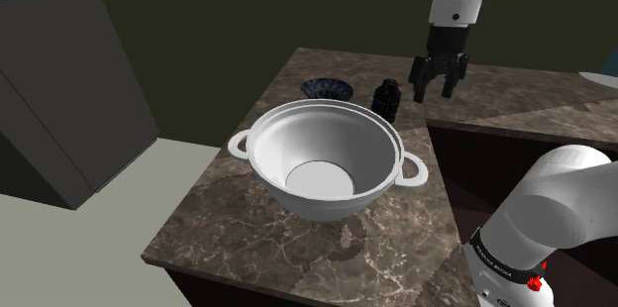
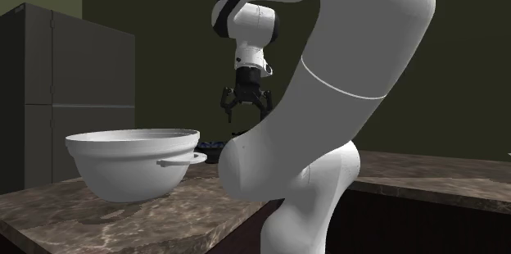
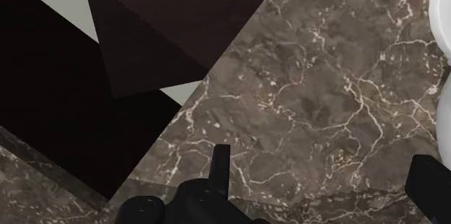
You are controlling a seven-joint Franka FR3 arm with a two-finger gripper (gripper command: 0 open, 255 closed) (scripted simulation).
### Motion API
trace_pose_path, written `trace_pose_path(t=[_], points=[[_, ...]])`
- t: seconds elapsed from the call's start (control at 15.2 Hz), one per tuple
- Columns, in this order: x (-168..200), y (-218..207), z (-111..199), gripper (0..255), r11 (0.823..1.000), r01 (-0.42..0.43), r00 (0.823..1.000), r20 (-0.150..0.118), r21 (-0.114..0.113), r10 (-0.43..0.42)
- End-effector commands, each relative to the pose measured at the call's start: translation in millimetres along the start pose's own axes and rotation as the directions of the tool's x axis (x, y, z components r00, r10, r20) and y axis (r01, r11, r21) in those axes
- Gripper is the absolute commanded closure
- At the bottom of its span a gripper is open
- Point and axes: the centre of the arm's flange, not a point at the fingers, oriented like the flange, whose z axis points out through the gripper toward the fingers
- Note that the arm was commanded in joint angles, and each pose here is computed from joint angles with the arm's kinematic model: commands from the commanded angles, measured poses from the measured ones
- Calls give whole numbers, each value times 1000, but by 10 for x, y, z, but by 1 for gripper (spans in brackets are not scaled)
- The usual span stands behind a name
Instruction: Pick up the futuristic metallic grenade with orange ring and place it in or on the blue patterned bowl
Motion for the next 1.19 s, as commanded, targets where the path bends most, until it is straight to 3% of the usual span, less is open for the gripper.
trace_pose_path(t=[0.0, 0.13, 0.33, 0.46, 0.66, 0.73, 1.12], points=[[0, 0, 0, 0, 1000, 0, 1000, 0, 0, 0], [189, -81, 38, 0, 992, -127, 991, -39, 2, 127], [490, -155, 81, 0, 950, -312, 945, -97, 15, 312], [697, -173, 99, 0, 903, -429, 893, -133, 29, 429], [1009, -149, 111, 0, 805, -590, 787, -183, 59, 590], [1037, -144, 111, 0, 795, -603, 775, -188, 62, 603], [1096, -123, 422, 0, 795, -603, 775, -188, 62, 603]])
